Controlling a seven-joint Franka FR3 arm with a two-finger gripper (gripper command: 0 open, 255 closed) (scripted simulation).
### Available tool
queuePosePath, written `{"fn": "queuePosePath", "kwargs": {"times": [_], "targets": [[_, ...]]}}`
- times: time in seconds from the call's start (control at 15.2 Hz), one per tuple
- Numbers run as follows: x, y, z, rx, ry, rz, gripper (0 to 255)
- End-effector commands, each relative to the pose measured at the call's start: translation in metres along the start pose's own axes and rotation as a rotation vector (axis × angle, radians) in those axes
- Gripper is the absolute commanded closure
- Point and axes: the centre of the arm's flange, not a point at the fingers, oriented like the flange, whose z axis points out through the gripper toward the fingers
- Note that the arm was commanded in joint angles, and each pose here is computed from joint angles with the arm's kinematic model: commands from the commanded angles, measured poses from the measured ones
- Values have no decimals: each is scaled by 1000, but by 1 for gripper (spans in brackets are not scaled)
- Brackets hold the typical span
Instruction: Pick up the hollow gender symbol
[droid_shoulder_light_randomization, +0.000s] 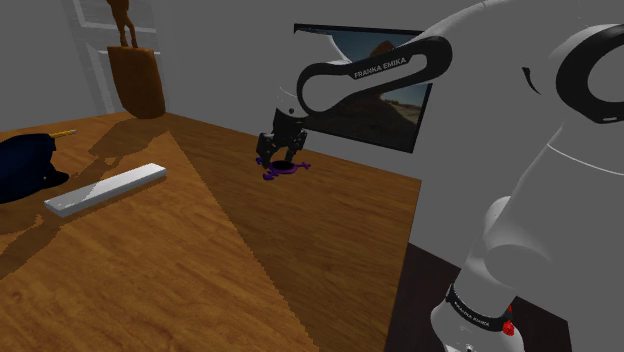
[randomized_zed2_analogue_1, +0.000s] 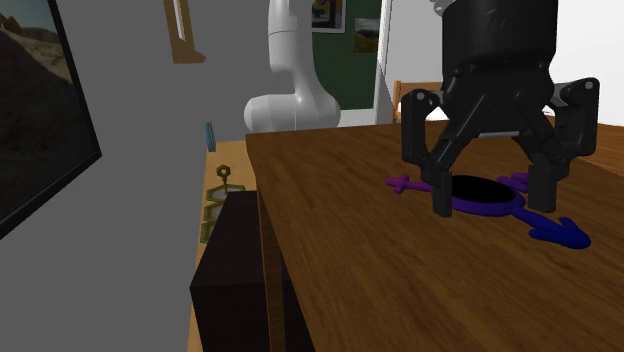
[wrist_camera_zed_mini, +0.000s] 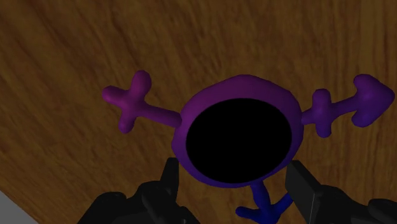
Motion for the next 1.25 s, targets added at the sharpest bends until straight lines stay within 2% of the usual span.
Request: {"fn": "queuePosePath", "kwargs": {"times": [0.0,1.06,1.19], "targets": [[0,0,1,0,-2,0,255],[20,-5,-75,0,-2,0,255],[21,-5,-76,0,-2,0,255]]}}
